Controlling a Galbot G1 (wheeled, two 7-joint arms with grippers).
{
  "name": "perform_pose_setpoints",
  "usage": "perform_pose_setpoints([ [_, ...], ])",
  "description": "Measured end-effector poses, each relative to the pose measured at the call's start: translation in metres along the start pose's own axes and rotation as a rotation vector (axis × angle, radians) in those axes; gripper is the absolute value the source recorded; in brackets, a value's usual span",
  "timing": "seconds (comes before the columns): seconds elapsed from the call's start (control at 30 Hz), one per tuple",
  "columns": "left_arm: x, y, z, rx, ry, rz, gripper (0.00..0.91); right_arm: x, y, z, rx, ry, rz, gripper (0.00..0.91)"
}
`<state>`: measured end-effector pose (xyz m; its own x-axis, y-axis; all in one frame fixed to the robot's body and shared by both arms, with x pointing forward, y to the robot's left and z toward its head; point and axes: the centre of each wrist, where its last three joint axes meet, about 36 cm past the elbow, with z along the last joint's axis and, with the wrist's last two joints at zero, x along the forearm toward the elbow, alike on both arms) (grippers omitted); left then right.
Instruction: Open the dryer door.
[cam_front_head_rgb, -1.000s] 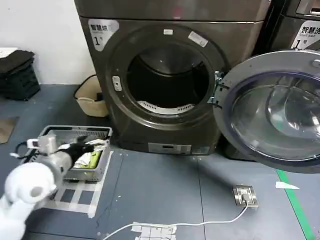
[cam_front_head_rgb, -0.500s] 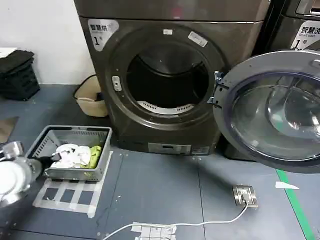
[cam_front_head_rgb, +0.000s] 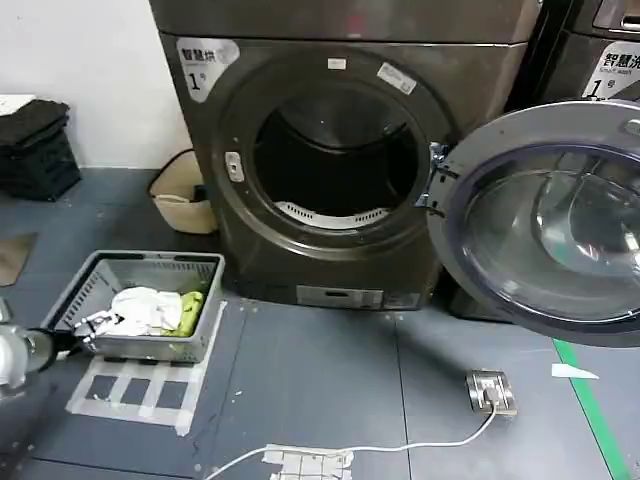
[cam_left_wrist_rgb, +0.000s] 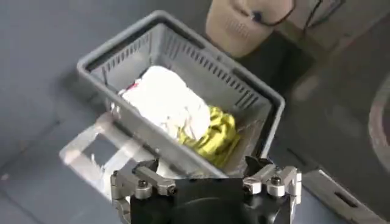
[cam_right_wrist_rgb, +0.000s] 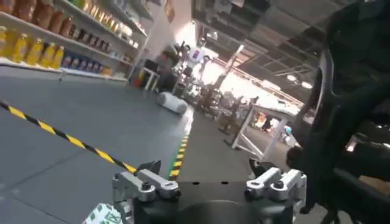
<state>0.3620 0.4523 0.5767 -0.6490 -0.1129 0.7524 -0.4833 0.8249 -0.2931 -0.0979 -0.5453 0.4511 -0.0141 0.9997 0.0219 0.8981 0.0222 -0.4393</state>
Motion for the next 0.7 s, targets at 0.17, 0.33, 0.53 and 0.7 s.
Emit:
perform_pose_setpoints([
  [0.17,-0.003,-0.007,-0.003,-0.039,-0.022,0.023,0.907,0.0,-0.001,-0.001,0.003,-0.009,-0.005,0.907],
  [0.33,-0.015,-0.017,-0.012,-0.076,-0.036,0.004,0.907,0.0,-0.004,-0.005,0.007,-0.019,-0.004,0.907],
  [0.53,-0.035,-0.03,-0.032,-0.061,0.001,-0.022,0.907,0.0,-0.006,-0.009,0.01,-0.03,-0.003,0.907],
  [0.7,-0.05,-0.036,-0.055,-0.032,0.031,-0.019,0.907,0.001,0.0,-0.011,0.003,-0.039,-0.015,0.907],
])
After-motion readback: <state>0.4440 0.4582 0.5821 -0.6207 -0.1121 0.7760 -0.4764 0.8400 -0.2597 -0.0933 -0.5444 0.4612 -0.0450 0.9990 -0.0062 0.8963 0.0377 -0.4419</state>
